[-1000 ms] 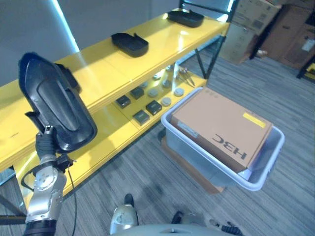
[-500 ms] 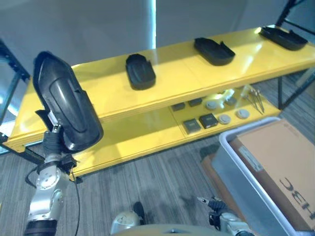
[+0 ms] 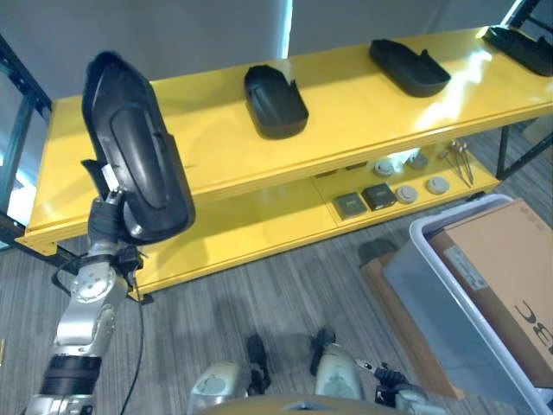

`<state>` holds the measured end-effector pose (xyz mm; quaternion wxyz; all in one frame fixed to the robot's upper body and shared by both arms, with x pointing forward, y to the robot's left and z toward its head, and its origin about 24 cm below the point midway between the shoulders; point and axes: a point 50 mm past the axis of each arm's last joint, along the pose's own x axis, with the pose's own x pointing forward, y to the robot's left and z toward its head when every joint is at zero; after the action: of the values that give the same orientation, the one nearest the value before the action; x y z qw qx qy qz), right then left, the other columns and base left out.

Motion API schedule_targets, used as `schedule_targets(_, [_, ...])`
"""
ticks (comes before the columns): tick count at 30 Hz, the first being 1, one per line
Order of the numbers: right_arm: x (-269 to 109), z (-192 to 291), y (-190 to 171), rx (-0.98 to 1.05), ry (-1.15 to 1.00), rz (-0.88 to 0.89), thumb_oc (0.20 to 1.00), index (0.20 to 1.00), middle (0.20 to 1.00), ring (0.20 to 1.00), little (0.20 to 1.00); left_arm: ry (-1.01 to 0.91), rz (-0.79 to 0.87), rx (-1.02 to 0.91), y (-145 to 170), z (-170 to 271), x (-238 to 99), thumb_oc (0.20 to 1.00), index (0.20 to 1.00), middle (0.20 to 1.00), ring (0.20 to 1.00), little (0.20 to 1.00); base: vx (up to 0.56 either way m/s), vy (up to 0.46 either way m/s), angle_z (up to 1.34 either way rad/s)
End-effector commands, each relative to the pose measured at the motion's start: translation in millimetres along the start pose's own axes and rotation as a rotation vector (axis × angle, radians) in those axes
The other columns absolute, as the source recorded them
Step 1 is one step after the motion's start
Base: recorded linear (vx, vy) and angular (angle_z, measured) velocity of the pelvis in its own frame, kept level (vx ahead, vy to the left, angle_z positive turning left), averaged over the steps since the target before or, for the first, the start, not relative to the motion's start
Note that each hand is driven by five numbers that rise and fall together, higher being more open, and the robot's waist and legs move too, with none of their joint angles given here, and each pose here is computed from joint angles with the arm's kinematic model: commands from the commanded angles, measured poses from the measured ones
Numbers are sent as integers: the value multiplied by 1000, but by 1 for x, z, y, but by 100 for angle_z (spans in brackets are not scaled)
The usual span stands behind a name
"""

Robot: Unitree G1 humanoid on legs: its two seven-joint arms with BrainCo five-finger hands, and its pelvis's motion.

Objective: Move parts from the plastic box to the shelf.

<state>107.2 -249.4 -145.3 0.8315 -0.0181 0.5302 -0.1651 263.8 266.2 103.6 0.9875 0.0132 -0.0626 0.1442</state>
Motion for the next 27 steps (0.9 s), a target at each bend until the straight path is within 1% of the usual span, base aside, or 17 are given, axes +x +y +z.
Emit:
schedule_targets(1, [-1, -4, -5, -2, -4, 9, 1000, 1000, 1000, 1000, 1000, -145, -11, -14, -2, 33, 1, 200, 200, 200, 200, 200, 294, -321, 27])
schedule_targets(6, [-2, -6, -7, -53, -1, 35, 1000, 1000, 1000, 1000, 1000, -123, 13, -26, 0, 27, -1, 200, 200, 200, 200, 200, 283, -320, 30])
schedule_targets(10, [-1, 11, -9, -9, -57, 22, 1000, 1000, 1000, 1000, 1000, -111, 21, -69, -14, 24, -1, 200, 200, 200, 200, 200, 183, -320, 12])
schedule_targets(13, [-1, 18, -14, 2, -73, 1, 1000, 1000, 1000, 1000, 1000, -90, 59, -82, -17, 19, 1, 200, 200, 200, 200, 200, 133, -312, 19])
schedule_targets(16, [-1, 13, -23, -25, -57, -13, 1000, 1000, 1000, 1000, 1000, -34, 96, -114, -17, 7, -2, 200, 200, 200, 200, 200, 136, -222, -1])
schedule_targets(19, [-2, -1, -33, -26, -28, -40, 1000, 1000, 1000, 1000, 1000, -7, 129, -77, -16, -2, -3, 200, 200, 200, 200, 200, 142, -131, -6])
schedule_targets(23, [-4, -6, -43, -33, -19, -76, 1000, 1000, 1000, 1000, 1000, 8, 187, 28, -1, -3, 6, 200, 200, 200, 200, 200, 105, 151, 8])
schedule_targets(25, [-5, -4, -47, -44, -16, -84, 1000, 1000, 1000, 1000, 1000, 22, 229, 117, 12, 1, 16, 200, 200, 200, 200, 200, 166, 271, 25])
schedule_targets(26, [-6, -3, -48, -55, -8, -88, 1000, 1000, 1000, 1000, 1000, 27, 273, 184, 28, 3, 23, 200, 200, 200, 200, 200, 132, 223, 16])
schedule_targets(27, [-6, -3, -49, -58, -6, -90, 1000, 1000, 1000, 1000, 1000, 32, 286, 200, 34, 4, 25, 200, 200, 200, 200, 200, 97, 245, -5])
